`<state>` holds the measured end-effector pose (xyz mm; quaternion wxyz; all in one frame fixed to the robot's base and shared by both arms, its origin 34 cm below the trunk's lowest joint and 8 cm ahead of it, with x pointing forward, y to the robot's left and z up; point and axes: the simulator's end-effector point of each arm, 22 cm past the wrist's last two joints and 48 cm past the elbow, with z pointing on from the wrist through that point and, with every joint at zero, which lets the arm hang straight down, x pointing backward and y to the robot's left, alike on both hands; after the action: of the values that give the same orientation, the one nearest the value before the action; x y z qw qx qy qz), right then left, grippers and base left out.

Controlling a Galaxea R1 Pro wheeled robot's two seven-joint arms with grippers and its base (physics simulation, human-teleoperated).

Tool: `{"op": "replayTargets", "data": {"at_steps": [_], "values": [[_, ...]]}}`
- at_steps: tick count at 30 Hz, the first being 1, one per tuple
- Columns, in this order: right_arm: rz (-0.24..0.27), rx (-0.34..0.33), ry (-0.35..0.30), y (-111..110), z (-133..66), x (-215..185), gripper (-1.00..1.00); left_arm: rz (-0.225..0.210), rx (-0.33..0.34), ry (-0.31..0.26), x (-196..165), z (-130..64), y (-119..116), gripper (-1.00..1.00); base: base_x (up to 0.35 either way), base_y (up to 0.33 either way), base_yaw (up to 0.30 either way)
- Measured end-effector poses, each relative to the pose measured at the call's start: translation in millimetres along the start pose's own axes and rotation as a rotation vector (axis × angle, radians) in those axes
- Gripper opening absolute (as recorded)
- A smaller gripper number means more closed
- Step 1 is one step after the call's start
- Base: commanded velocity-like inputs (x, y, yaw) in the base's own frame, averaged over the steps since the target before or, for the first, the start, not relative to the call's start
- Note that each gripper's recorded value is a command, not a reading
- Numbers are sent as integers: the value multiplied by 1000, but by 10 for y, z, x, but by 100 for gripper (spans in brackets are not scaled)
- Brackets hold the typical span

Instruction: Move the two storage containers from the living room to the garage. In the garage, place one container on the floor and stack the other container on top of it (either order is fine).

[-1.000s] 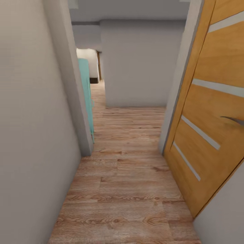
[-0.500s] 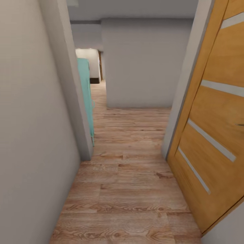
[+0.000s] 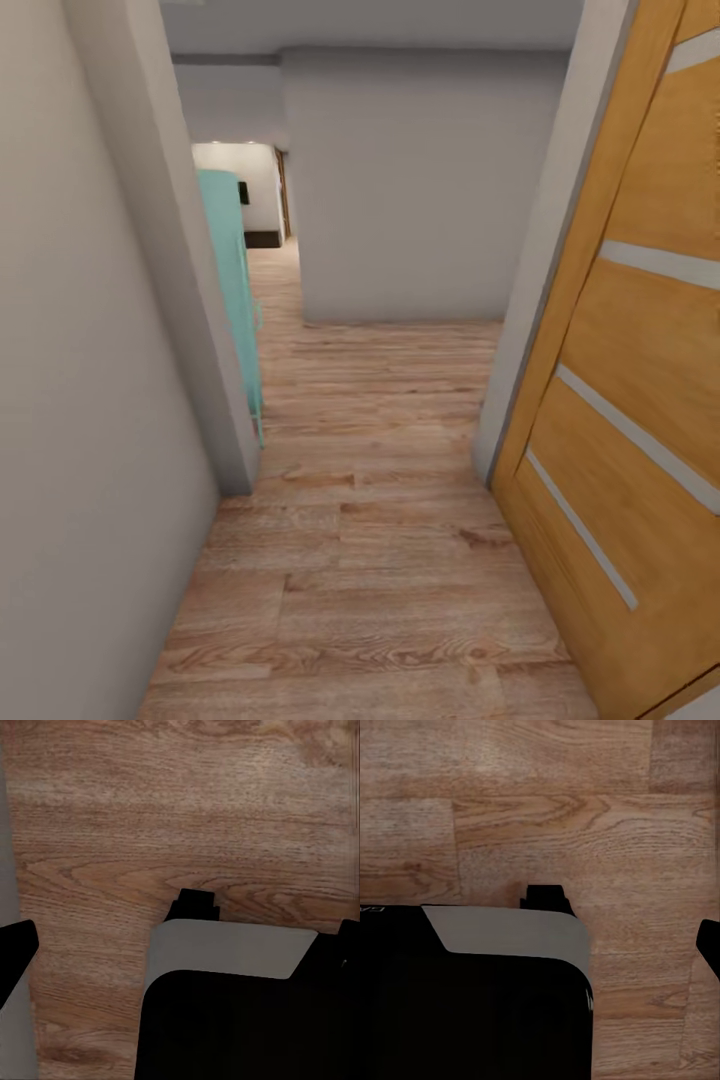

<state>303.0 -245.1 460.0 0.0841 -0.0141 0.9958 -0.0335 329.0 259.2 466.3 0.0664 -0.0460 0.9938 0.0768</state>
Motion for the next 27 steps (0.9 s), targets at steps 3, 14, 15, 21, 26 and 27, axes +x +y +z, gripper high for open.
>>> {"op": "replayTargets", "data": {"at_steps": [3, 14, 15, 21, 26, 27], "values": [[1, 0, 0, -1, 0, 1, 100, 0, 0, 0, -1, 0, 0, 100, 322, 0, -216], [0, 5, -6, -9, 0, -12, 100, 0, 0, -1, -1, 0, 1, 100, 322, 0, -47], [0, 5, -6, -10, 0, -13, 100, 0, 0, -1, -1, 0, 1, 100, 322, 0, -1], [-3, 4, -10, -7, 0, -23, 100, -1, 0, -1, -1, 0, 1, 100, 322, 0, 0], [-3, 3, -10, 2, -1, -25, 100, -1, 0, -1, -2, 1, 4, 100, 321, 0, 0], [-3, 3, -10, -2, 0, -25, 100, -1, -1, -1, -1, 0, 3, 100, 321, 0, 0]]}}
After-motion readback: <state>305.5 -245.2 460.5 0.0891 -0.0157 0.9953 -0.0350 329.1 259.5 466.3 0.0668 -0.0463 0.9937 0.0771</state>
